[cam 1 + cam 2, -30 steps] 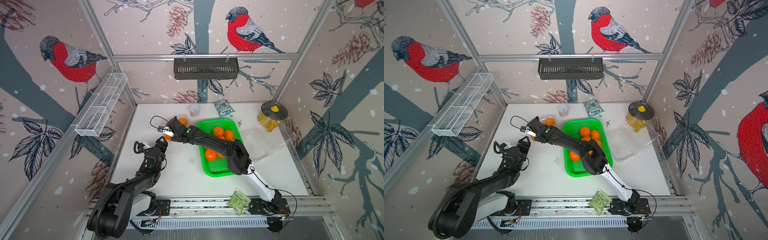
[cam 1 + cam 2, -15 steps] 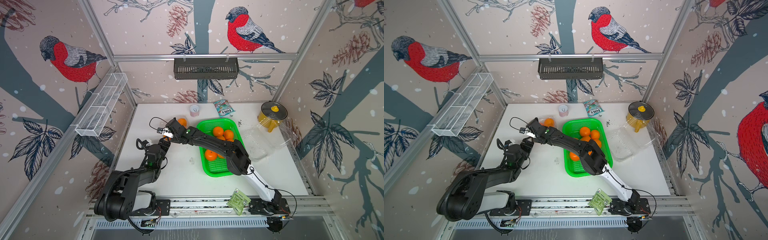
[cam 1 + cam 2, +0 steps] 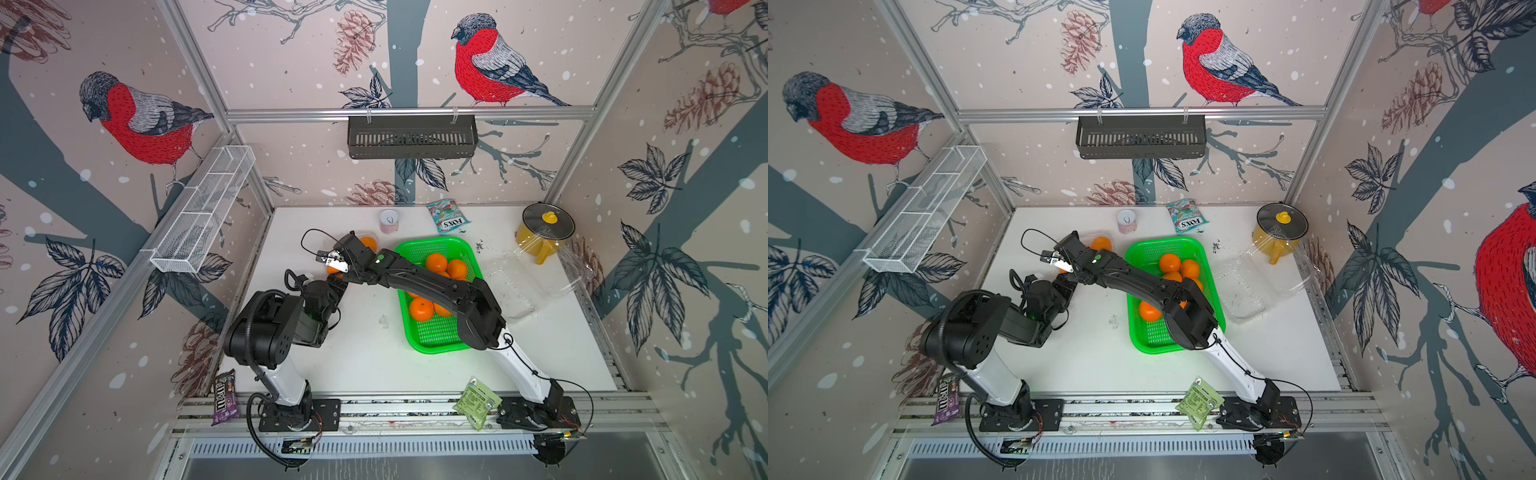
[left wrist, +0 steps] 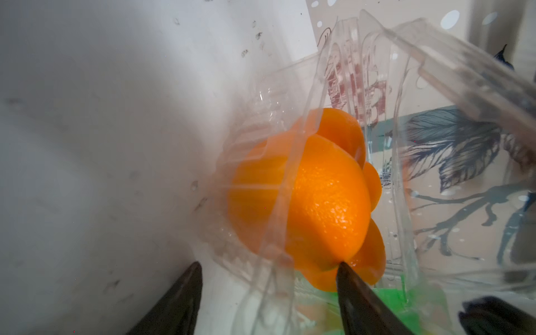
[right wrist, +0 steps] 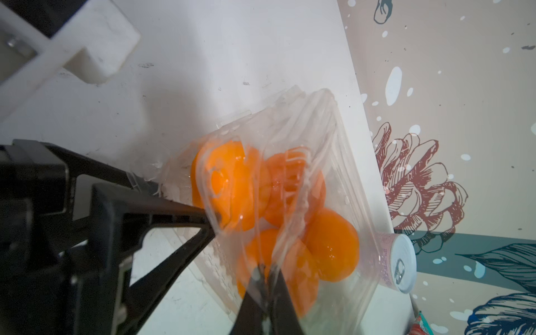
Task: Take oranges out of containers
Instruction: Open the packing box at the center of the board.
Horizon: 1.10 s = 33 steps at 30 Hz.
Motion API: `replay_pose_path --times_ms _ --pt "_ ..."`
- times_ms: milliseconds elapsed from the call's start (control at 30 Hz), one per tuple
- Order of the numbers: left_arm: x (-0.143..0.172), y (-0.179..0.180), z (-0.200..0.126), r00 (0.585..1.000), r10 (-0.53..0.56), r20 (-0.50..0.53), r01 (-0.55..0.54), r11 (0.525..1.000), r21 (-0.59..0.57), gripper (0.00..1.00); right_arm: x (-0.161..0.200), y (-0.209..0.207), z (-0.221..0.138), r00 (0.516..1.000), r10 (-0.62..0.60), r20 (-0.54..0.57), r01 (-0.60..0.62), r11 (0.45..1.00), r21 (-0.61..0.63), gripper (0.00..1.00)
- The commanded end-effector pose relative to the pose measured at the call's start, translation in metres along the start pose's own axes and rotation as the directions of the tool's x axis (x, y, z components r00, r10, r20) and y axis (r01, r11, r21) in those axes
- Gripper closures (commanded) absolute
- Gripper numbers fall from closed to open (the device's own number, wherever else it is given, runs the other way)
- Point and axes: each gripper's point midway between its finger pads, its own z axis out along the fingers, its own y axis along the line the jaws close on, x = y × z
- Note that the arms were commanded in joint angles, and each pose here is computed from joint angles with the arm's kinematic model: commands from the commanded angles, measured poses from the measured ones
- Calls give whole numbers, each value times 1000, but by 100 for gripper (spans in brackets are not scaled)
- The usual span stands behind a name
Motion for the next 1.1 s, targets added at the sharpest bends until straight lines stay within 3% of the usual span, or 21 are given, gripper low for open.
replay_pose_path --times_ms 0,400,467,533,667,800,1067 --pt "22 27 3 994 -61 -96 55 996 -69 30 -6 -15 -12 1000 -3 14 2 999 38 93" --pt "17 36 2 996 24 -90 -37 989 -144 32 14 -60 -10 981 -137 -135 167 957 238 92" --pt "14 32 0 995 48 -87 -61 987 -149 31 19 -73 -7 976 -137 -167 182 938 295 83" --pt "11 29 -5 994 73 -78 -84 984 -157 31 22 -85 -5 968 -152 -200 217 907 362 66" --pt "2 18 -16 990 131 -59 -139 977 -164 31 29 -127 -8 962 -111 -251 238 791 563 1" --pt "-10 2 -27 979 200 -33 -203 964 -170 28 23 -149 -21 976 -48 -213 177 746 642 0" --pt "-38 -46 -51 923 382 52 -373 919 -129 19 4 -177 -50 998 17 -58 25 756 654 0"
